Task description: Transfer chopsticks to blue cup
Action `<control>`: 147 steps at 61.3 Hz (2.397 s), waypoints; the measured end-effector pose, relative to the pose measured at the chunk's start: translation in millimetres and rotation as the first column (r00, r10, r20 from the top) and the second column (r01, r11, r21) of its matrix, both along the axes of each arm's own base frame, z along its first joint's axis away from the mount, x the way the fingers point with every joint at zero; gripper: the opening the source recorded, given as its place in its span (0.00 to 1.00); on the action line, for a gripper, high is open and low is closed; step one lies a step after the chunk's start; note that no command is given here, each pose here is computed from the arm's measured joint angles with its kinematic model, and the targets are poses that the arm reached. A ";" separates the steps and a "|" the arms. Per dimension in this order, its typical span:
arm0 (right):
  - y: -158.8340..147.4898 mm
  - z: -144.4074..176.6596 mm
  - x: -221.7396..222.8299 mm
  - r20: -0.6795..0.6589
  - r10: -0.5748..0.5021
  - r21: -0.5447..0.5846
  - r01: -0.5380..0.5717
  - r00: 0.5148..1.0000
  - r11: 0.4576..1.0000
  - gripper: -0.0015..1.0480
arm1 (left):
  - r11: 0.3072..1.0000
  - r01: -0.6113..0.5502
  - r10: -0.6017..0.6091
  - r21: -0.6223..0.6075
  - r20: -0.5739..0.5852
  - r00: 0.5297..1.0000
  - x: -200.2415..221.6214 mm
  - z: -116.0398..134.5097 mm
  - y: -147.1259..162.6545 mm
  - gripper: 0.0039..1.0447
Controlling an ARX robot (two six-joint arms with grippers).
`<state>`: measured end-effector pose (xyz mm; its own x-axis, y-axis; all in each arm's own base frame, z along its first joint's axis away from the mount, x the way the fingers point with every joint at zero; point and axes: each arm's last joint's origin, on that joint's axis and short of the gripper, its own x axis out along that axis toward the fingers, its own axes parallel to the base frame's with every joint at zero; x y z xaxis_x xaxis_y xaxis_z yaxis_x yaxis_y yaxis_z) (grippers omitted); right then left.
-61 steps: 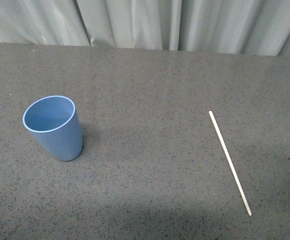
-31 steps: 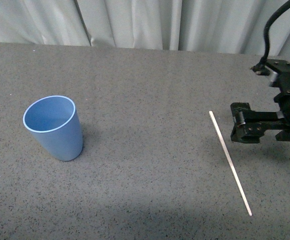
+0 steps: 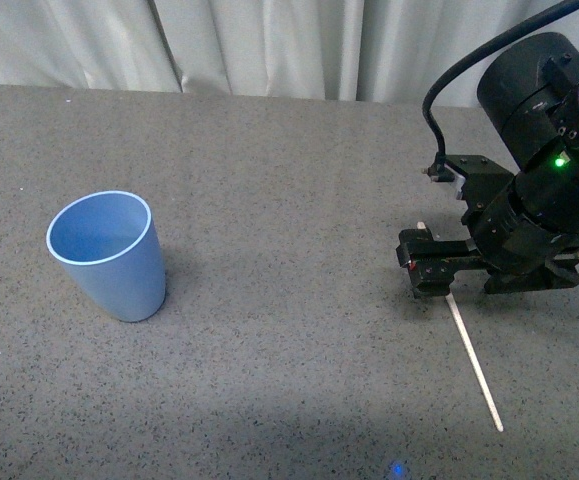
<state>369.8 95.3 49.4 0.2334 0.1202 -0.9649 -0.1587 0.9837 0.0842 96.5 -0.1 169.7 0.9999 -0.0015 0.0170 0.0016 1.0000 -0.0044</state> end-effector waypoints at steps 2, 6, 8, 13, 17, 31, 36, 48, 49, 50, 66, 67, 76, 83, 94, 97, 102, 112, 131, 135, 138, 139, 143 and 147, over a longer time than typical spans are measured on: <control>0.9 -0.6 0.6 0.000 -0.001 -0.005 0.001 1.000 1.000 0.72 | 1.000 0.000 0.000 0.000 0.000 1.000 0.0 0.0 0.0 0.94; 2.1 -1.2 1.8 0.000 -0.005 -0.003 0.005 1.000 1.000 0.63 | 1.000 0.000 0.000 0.000 0.000 1.000 0.0 0.0 0.0 0.94; 2.6 -1.6 2.2 0.000 -0.007 -0.005 0.007 1.000 1.000 0.59 | 1.000 0.000 0.000 0.000 0.000 1.000 0.0 0.0 0.0 0.94; 3.2 -2.6 3.5 0.002 -0.019 -0.012 0.019 1.000 1.000 0.48 | 1.000 0.000 0.000 0.000 0.000 1.000 0.0 0.0 0.0 0.94; 3.2 -2.8 3.9 0.001 -0.022 -0.016 0.022 1.000 1.000 0.39 | 1.000 0.000 0.000 0.000 0.000 1.000 0.0 0.0 0.0 0.94; 2.5 -3.2 6.2 0.000 -0.040 -0.031 0.040 0.999 0.999 0.01 | 1.000 0.000 0.000 0.000 0.000 1.000 0.0 0.0 0.0 0.94; 2.6 -3.2 6.2 0.000 -0.044 -0.030 0.044 0.999 0.999 0.01 | 1.000 0.000 0.000 0.000 0.000 1.000 0.0 0.0 0.0 0.94; 1.4 -0.9 1.0 0.077 -0.047 -0.001 0.047 0.996 0.999 0.01 | 1.000 0.000 0.000 0.000 0.000 1.000 0.0 0.0 0.0 0.94; 1.4 -0.6 0.2 0.084 -0.047 0.006 0.047 0.995 0.999 0.01 | 1.000 0.000 0.000 0.000 0.000 1.000 0.0 0.0 0.0 0.94; 1.4 -0.1 -0.7 0.092 -0.047 0.012 0.046 0.995 0.999 0.01 | 1.000 0.000 0.000 0.000 0.000 1.000 0.0 0.0 0.0 0.94; 14.5 66.0 -11.8 0.560 0.038 0.153 -0.149 0.827 0.977 0.01 | 1.000 0.000 0.000 0.000 0.000 1.000 0.0 0.0 0.0 0.94; 15.5 70.3 -11.5 0.587 0.041 0.157 -0.163 0.809 0.974 0.01 | 1.000 0.000 0.000 0.000 0.000 1.000 0.0 0.0 0.0 0.94; 35.4 116.3 -7.2 0.853 0.004 0.225 -0.376 0.521 0.899 0.01 | 1.000 0.000 0.000 0.000 0.000 1.000 0.0 0.0 0.0 0.94; 52.3 128.3 -6.8 0.910 -0.021 0.247 -0.502 0.413 0.829 0.01 | 1.000 0.000 0.000 0.000 0.000 1.000 0.0 0.0 0.0 0.94; 108.7 136.1 -6.0 0.929 -0.023 0.298 -0.707 0.370 0.641 0.01 | 1.000 0.000 0.000 0.000 0.000 1.000 0.0 0.0 0.0 0.94; 122.4 134.1 -7.0 0.926 -0.007 0.304 -0.736 0.377 0.605 0.01 | 1.000 0.000 0.000 0.000 0.000 1.000 0.0 0.0 0.0 0.94; 142.5 129.9 -9.8 0.921 0.023 0.313 -0.772 0.390 0.552 0.01 | 1.000 0.000 0.000 0.000 0.000 1.000 0.0 0.0 0.0 0.94; 168.9 117.8 -11.0 0.909 0.065 0.327 -0.803 0.411 0.498 0.01 | 1.000 0.000 0.000 0.000 0.000 1.000 0.0 0.0 0.0 0.94; 189.0 88.6 -12.0 0.877 0.120 0.360 -0.803 0.465 0.475 0.01 | 1.000 0.000 0.000 0.000 0.000 1.000 0.0 0.0 0.0 0.94; 191.6 83.0 -13.0 0.870 0.132 0.367 -0.802 0.475 0.471 0.01 | 1.000 0.000 0.000 0.000 0.000 1.000 0.0 0.0 0.0 0.94; 192.9 79.8 -13.7 0.866 0.138 0.370 -0.801 0.481 0.470 0.01 | 1.000 0.000 0.000 0.000 0.000 1.000 0.0 0.0 0.0 0.94; 193.3 78.0 -13.9 0.864 0.141 0.372 -0.800 0.484 0.471 0.01 | 1.000 0.000 0.000 0.000 0.000 1.000 0.0 0.0 0.0 0.94; 194.4 72.6 -14.6 0.856 0.151 0.377 -0.797 0.495 0.472 0.01 | 1.000 0.000 0.000 0.000 0.000 1.000 0.0 0.0 0.0 0.94; 195.1 68.6 -15.3 0.851 0.160 0.380 -0.795 0.501 0.473 0.01 | 1.000 0.000 0.000 0.000 0.000 1.000 0.0 0.0 0.0 0.94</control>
